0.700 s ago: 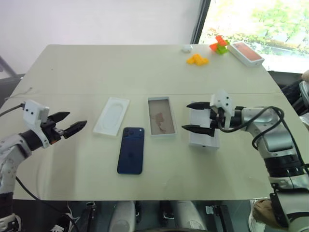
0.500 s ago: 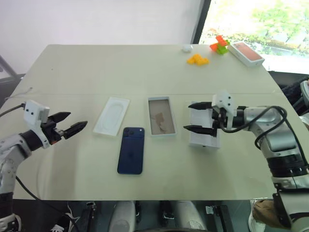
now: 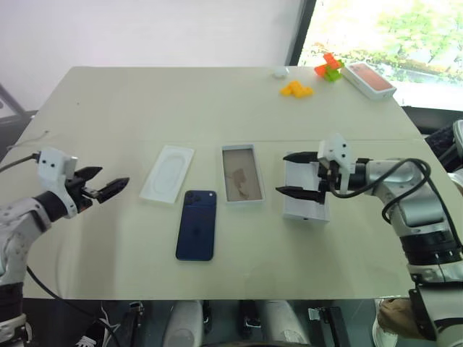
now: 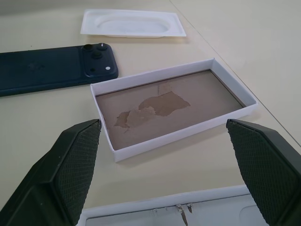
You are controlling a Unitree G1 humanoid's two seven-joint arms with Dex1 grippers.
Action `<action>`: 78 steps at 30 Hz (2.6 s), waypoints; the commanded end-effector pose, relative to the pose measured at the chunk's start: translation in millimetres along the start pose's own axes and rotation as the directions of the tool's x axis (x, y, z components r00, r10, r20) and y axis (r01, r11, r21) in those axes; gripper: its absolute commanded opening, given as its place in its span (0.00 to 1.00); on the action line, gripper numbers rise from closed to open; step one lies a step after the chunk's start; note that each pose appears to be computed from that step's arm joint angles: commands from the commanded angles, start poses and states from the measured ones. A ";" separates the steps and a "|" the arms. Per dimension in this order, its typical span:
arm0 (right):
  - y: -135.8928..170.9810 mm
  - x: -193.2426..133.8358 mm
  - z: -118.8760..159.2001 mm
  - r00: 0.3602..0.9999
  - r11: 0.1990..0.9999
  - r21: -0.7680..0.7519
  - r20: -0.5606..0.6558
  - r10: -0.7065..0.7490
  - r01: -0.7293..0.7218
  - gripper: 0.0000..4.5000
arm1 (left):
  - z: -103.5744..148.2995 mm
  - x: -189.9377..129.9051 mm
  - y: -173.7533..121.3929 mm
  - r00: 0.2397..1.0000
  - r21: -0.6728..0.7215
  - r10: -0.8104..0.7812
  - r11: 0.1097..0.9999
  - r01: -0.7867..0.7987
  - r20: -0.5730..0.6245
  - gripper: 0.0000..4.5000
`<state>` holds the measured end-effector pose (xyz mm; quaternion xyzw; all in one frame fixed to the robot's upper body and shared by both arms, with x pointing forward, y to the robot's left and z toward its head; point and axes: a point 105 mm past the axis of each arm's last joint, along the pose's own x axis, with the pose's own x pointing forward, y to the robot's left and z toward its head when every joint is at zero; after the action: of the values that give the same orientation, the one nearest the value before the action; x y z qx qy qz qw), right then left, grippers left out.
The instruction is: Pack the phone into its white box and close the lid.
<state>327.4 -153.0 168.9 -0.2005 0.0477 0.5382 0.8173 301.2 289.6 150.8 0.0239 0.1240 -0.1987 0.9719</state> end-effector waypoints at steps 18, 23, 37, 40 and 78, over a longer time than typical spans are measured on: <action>-19.7 -57.0 -6.5 0.996 0.997 -0.006 -0.043 -0.081 0.081 0.99 | 28.1 -5.0 -4.3 0.990 0.119 -0.053 0.992 0.037 0.134 1.00; -22.2 -61.6 -12.6 0.993 0.994 -0.001 -0.057 -0.107 0.107 0.99 | 24.9 0.2 -4.5 0.991 0.071 -0.066 0.996 0.057 0.121 1.00; -36.0 -57.3 -19.1 0.981 0.983 -0.016 -0.050 -0.186 0.185 0.99 | 16.7 27.4 2.4 0.994 -0.013 -0.006 1.000 0.007 0.111 1.00; -35.5 -43.2 -7.1 0.982 0.979 -0.087 -0.016 -0.188 0.186 0.99 | 19.7 49.2 -8.2 0.994 -0.088 -0.012 0.996 0.021 0.104 1.00; 13.3 31.1 42.7 0.989 0.981 -0.190 0.150 0.000 0.029 1.00 | -41.3 107.5 -53.3 0.973 -0.347 -0.046 0.937 -0.036 -0.226 0.27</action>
<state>323.6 -109.5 177.7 -0.2253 -0.0359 0.5501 0.8033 373.0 216.5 104.8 -0.1203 0.2243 -0.1569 0.9543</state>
